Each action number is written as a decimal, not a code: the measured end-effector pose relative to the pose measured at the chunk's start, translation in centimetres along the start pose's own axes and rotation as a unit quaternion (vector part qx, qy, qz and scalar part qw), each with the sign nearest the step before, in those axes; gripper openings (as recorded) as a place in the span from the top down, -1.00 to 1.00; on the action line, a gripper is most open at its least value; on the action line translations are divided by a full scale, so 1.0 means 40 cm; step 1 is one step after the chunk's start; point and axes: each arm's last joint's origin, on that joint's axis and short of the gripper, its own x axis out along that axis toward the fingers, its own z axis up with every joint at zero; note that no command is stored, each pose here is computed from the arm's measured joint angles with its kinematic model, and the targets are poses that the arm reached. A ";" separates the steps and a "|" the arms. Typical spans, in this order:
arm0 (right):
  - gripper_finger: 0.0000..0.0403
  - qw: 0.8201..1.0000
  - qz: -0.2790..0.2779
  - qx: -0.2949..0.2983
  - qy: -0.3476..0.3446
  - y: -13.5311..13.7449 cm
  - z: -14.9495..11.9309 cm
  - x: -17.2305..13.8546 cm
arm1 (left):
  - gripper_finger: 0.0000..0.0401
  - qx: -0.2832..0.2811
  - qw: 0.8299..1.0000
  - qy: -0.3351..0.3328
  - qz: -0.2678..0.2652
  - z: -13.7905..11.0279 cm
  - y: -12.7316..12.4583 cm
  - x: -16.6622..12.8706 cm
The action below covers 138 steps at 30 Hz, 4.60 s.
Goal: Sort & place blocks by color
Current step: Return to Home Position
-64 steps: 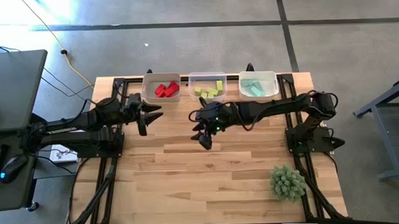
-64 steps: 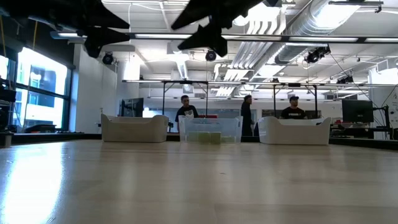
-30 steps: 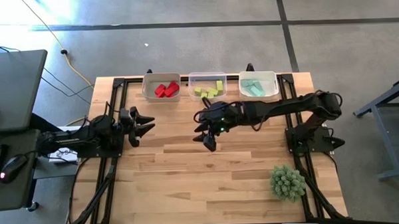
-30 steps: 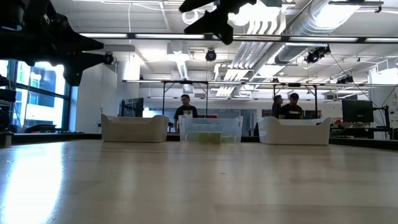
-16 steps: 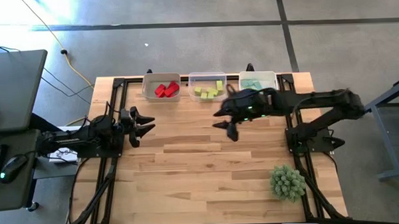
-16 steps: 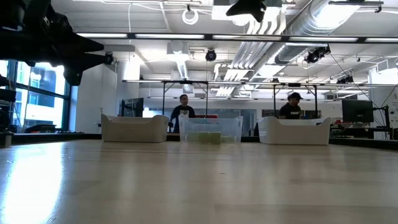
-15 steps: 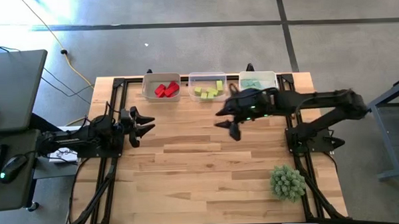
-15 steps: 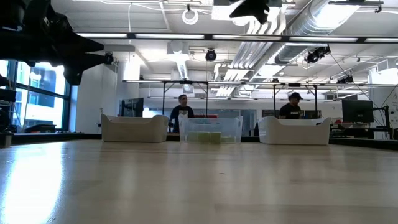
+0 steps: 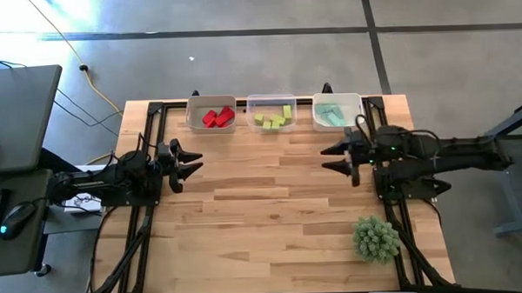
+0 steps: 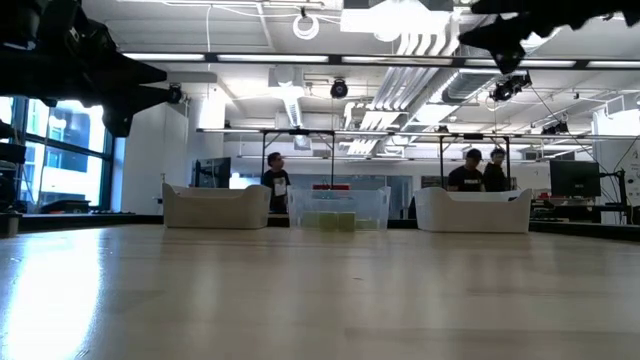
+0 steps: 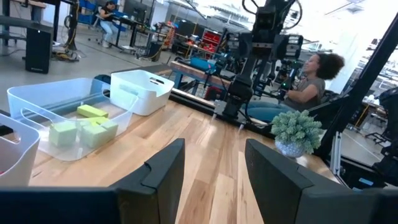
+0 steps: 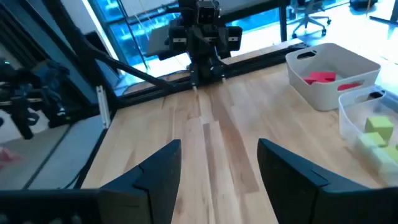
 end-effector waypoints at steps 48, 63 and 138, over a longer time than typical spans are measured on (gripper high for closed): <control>0.02 0.995 0.017 0.037 -0.086 -0.076 -0.296 -0.075 | 0.21 0.000 1.000 -0.001 0.000 0.001 0.000 0.000; 0.02 0.993 0.007 0.075 -0.089 -0.078 -0.297 -0.074 | 0.21 0.000 1.000 -0.001 0.000 0.001 0.000 0.000; 0.02 0.995 0.003 0.038 -0.089 -0.078 -0.297 -0.073 | 0.21 0.000 1.000 -0.001 0.000 0.001 0.000 0.000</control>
